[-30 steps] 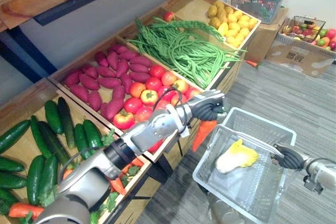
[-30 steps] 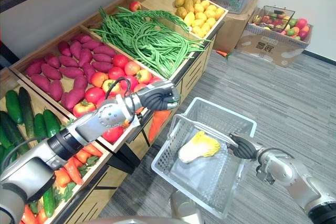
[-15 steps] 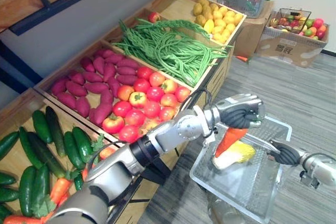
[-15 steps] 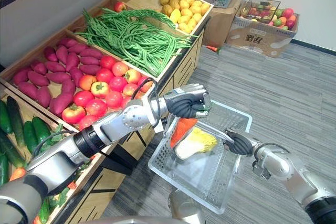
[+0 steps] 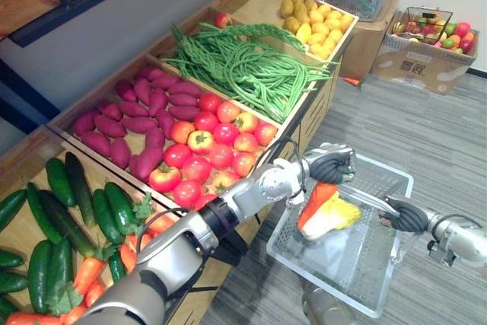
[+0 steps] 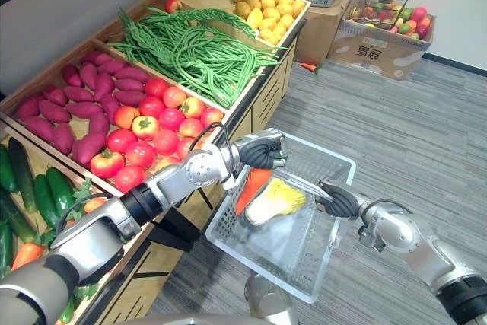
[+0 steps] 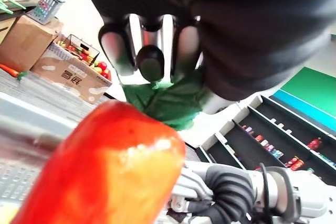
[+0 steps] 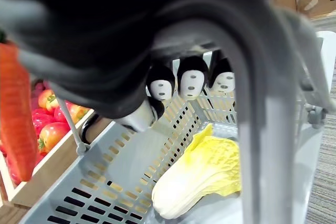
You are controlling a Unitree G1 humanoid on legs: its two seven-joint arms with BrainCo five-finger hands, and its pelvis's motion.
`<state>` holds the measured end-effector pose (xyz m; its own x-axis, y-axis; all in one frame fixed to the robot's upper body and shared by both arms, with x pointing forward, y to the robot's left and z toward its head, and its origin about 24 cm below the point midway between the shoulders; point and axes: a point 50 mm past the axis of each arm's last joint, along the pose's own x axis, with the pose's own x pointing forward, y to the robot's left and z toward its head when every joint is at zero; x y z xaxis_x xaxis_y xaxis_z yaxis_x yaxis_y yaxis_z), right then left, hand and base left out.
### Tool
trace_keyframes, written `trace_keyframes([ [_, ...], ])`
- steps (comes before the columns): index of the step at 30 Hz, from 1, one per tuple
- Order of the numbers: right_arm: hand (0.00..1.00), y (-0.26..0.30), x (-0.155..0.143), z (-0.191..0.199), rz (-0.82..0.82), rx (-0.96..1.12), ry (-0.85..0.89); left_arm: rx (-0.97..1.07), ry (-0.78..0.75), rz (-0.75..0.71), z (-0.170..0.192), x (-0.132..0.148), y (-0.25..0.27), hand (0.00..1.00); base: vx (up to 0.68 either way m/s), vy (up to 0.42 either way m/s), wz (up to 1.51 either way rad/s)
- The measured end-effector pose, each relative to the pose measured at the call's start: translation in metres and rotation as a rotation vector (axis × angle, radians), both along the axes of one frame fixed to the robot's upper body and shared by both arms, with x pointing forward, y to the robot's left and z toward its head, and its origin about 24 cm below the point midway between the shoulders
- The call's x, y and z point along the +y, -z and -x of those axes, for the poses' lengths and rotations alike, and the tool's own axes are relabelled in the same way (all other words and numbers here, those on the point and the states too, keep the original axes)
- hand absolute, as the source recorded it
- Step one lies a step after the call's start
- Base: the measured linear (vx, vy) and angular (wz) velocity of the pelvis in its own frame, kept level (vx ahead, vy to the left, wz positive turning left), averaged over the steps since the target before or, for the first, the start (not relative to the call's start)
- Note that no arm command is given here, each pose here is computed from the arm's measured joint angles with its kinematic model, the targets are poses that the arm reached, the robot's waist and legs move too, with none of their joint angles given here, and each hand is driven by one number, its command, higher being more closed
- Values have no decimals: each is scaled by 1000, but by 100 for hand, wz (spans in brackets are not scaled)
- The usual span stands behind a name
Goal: Pick vegetable in the basket
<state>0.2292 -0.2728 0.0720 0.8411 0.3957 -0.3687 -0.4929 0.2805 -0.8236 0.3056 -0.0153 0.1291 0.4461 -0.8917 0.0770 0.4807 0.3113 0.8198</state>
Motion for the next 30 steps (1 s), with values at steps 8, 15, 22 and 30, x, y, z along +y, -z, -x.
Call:
trace_keyframes([
  [8,100,0,0,0,-5,-1,2,49,-53,-64,-5,5,24,100,38,-2,8],
  [15,100,-1,0,-1,-5,-3,2,47,-73,-85,-7,4,30,100,55,12,0],
  [22,100,-1,0,-1,-3,-1,5,58,-112,-82,-11,8,35,100,32,8,1],
  [30,100,-1,0,-1,-2,-1,5,78,-122,-73,-12,8,37,100,50,10,2],
])
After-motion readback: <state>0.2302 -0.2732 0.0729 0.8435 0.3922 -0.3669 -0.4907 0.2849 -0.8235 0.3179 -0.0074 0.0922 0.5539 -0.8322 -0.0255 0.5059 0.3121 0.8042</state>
